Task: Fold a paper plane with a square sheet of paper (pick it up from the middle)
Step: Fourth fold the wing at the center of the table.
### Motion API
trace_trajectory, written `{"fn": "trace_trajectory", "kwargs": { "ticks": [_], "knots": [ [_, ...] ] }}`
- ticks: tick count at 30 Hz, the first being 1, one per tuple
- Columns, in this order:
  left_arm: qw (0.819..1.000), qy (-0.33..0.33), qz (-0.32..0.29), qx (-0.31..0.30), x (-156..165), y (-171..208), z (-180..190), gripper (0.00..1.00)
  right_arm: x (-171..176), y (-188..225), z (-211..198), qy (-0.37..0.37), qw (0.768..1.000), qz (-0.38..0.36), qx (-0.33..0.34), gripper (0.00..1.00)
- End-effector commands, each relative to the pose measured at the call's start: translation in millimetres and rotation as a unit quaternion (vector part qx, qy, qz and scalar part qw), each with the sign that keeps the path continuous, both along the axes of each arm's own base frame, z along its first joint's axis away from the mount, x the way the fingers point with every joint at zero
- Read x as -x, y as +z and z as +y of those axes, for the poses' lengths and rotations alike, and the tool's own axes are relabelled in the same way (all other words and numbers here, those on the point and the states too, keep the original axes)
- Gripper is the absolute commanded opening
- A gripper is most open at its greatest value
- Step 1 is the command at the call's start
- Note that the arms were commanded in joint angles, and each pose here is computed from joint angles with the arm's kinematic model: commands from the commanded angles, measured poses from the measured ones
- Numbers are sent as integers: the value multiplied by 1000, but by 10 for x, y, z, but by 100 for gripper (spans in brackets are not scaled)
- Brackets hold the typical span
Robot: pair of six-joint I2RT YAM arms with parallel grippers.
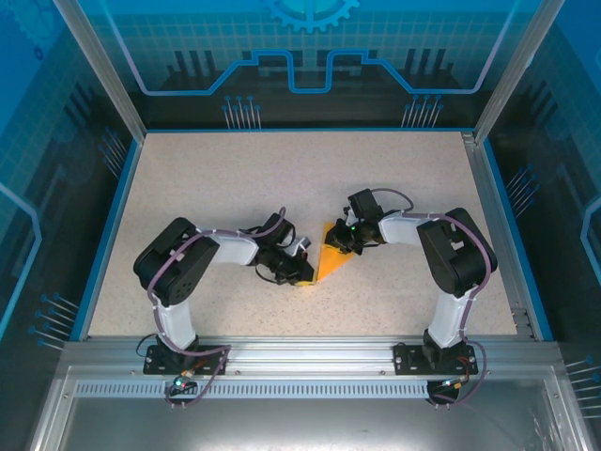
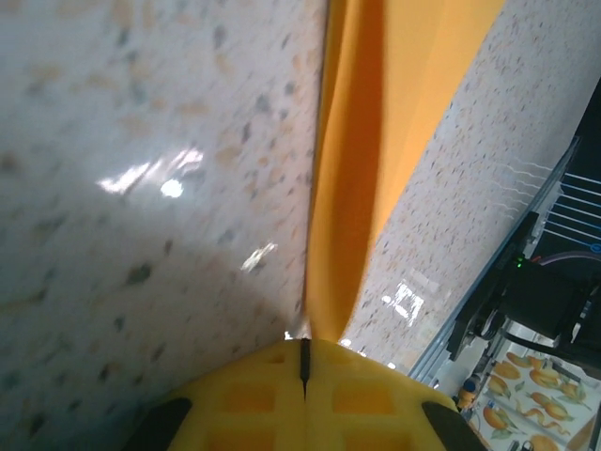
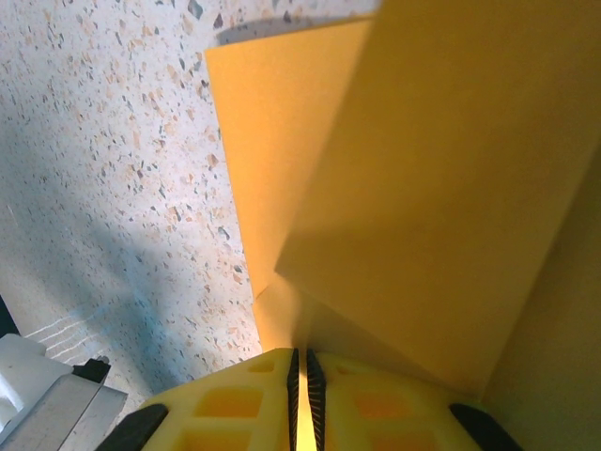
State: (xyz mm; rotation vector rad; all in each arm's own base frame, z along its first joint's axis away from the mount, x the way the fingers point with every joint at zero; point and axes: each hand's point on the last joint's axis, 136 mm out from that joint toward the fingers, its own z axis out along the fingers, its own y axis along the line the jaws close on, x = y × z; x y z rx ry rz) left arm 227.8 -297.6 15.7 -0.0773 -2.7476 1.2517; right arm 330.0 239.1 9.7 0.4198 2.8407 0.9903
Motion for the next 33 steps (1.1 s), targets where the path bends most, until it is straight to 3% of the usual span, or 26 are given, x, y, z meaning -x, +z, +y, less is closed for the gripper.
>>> {"fn": "trace_trajectory", "kwargs": {
  "ticks": [1, 7, 12, 18, 25, 33],
  "knots": [
    [999, 20, -15, -22, 47, 91, 115, 2, 330, -542, -335, -13, 993, 72, 91, 16],
    [996, 31, -79, 18, -179, 489, -14, 7, 334, -543, -343, -13, 993, 73, 93, 16],
    [993, 1, -96, 65, -279, 698, -295, 15, 337, -556, -354, -14, 993, 74, 96, 16],
    [994, -30, -90, 57, -255, 555, -535, 21, 342, -569, -358, -14, 992, 77, 96, 16],
    [997, -16, -78, 23, -273, 235, -469, 20, 347, -576, -356, -13, 992, 78, 96, 16],
    [993, 5, -119, 1, -322, 273, -340, 18, 350, -573, -356, -13, 992, 78, 96, 16]
  ]
}}
